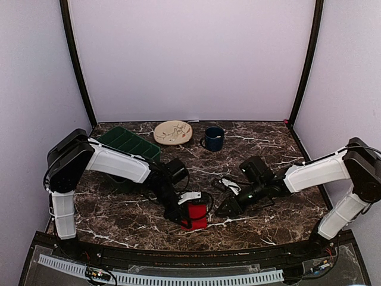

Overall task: Roll the socks
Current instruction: Roll the sock at the center of the board.

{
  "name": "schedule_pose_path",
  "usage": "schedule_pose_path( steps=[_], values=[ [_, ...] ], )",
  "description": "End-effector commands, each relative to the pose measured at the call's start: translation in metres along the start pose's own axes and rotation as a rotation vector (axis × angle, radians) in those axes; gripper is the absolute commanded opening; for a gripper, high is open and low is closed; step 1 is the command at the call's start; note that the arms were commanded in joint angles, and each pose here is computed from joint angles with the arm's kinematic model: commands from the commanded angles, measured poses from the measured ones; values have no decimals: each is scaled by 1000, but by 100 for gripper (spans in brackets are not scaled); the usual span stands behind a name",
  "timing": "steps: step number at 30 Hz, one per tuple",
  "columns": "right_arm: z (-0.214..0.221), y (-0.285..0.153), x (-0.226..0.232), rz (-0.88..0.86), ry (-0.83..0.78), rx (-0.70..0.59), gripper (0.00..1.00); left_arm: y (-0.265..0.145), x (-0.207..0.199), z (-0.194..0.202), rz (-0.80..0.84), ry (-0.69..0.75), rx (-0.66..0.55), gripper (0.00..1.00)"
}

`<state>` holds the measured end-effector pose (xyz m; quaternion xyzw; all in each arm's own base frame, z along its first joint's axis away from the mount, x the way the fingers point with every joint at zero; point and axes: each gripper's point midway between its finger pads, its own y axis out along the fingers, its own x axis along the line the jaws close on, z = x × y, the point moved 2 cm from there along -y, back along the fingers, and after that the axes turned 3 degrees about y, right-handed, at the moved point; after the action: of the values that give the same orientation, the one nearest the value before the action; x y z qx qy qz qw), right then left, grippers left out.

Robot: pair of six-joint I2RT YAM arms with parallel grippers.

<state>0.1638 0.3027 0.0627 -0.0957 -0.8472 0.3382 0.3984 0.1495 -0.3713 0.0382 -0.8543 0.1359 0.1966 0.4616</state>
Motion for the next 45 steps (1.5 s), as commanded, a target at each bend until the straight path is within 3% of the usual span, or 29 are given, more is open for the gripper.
schedule_pose_path(
  steps=[1,21,45],
  values=[
    [-7,-4,2,132,-117,-64,33,3,-8,18,122,-145,43,6],
    [-9,35,49,306,-498,-6,38,-4,0,17,255,-253,-53,7],
    [-13,68,52,358,-668,50,43,-3,2,27,348,-285,-77,8]
  ],
)
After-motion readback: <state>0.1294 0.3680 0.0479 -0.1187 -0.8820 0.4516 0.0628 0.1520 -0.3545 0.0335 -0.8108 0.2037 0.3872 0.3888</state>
